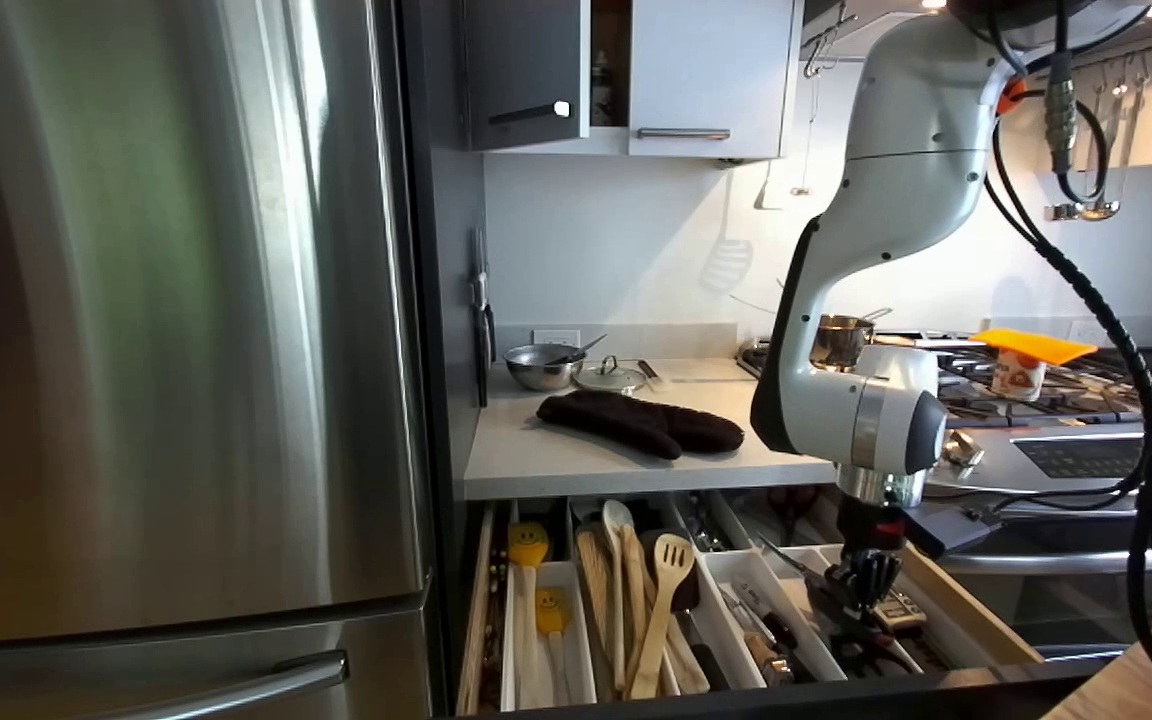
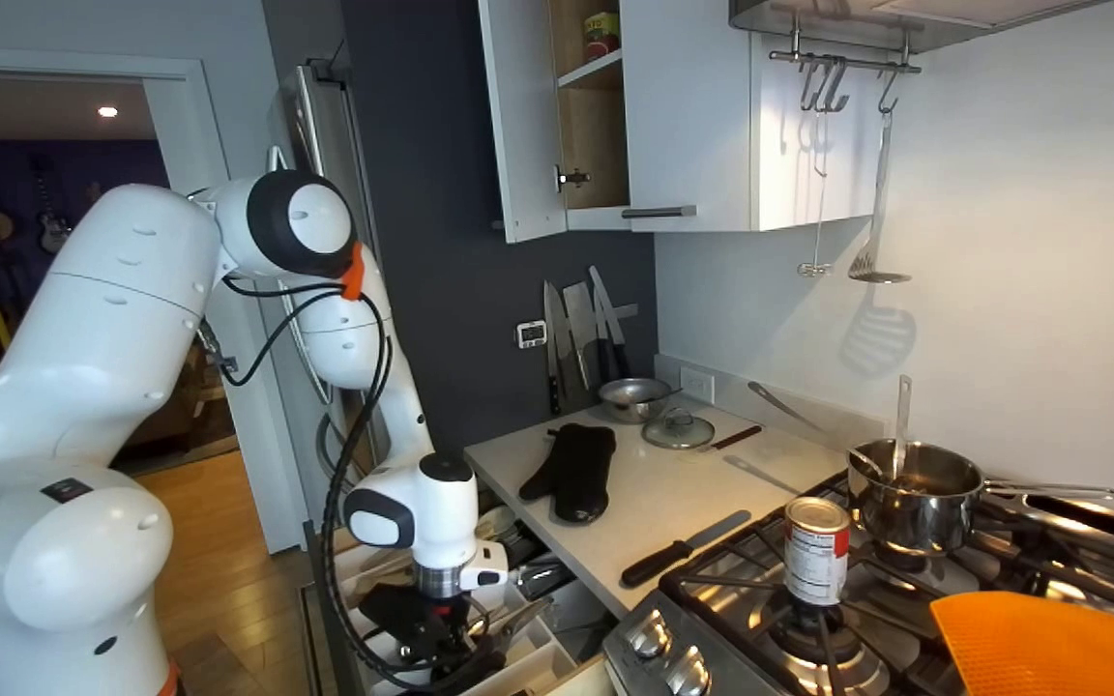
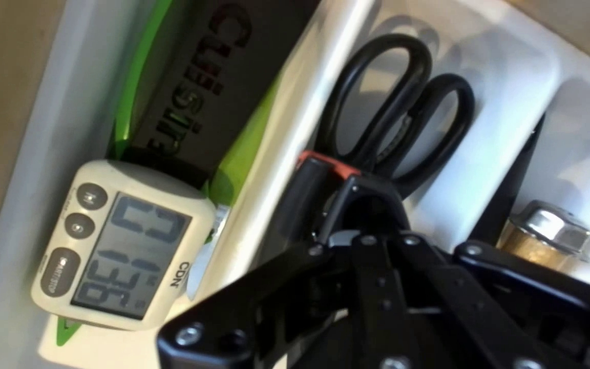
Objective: Move one scissors in the drawer forwards
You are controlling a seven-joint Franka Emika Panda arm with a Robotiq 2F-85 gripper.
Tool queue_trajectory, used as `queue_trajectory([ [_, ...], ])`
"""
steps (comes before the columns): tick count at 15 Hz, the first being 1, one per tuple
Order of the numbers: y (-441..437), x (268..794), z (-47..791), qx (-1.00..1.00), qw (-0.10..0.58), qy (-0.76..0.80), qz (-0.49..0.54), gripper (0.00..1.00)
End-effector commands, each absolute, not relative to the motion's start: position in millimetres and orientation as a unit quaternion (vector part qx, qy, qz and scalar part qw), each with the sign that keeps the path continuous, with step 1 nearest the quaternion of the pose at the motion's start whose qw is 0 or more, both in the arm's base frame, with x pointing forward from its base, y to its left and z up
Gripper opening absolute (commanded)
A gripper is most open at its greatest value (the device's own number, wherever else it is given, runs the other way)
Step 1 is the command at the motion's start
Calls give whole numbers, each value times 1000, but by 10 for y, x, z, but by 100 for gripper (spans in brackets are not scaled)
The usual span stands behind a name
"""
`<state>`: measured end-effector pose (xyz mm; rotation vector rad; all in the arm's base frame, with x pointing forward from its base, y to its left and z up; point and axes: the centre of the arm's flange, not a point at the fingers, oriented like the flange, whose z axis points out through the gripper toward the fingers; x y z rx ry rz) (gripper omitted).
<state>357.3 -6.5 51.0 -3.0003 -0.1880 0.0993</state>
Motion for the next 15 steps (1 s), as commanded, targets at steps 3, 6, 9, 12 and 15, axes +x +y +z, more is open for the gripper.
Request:
queue_trajectory([
  [3, -237, 3311, 695, -995, 51, -58, 62, 0],
  [6, -241, 3314, 701, -996, 58, -61, 31, 0],
  [9, -235, 3285, 696, -995, 67, -66, 34, 0],
  [12, -159, 3254, 700, -993, 74, -86, 19, 0],
  [15, -27, 3212, 738, -992, 82, -97, 4, 0],
])
